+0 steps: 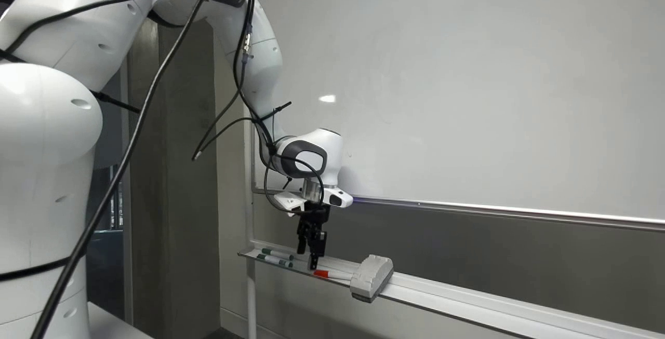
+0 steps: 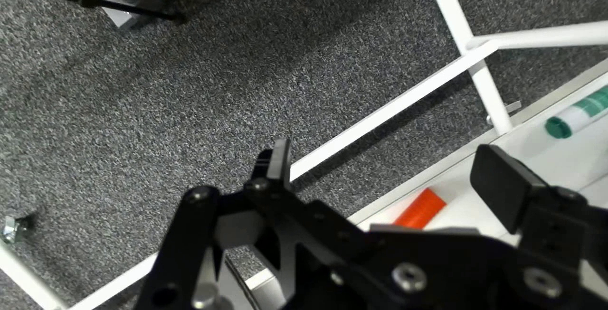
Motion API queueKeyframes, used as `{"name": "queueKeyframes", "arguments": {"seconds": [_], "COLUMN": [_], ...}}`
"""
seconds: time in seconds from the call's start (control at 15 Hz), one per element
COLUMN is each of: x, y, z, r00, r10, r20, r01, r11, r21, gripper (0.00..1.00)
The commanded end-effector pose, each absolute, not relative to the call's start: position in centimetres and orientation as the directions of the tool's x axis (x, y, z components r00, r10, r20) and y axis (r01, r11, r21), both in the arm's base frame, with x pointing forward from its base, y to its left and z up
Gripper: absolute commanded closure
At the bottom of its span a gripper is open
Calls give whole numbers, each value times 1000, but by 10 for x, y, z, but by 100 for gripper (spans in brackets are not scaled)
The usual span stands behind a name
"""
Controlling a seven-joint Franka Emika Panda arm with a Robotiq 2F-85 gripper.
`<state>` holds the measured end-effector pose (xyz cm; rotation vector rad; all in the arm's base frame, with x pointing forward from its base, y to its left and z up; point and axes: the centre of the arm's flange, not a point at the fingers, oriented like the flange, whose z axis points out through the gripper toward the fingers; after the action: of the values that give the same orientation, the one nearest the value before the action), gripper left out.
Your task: Move the marker to the right
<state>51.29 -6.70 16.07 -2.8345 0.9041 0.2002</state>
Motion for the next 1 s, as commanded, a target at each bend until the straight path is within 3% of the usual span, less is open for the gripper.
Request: {"name": "queueKeyframes", "arguments": {"seconds": [0.0,0.47,0.93], "x": [528,524,540], "y": [-78,-75,-94], "z": [142,138,127], "r00": [757,778,677], "r10": [-624,-605,-734], "r20": [-194,-170,-62], "r01": [-649,-623,-736], "r11": [-753,-778,-671], "r21": [-112,-83,-89], "gripper": [0,0,0]}}
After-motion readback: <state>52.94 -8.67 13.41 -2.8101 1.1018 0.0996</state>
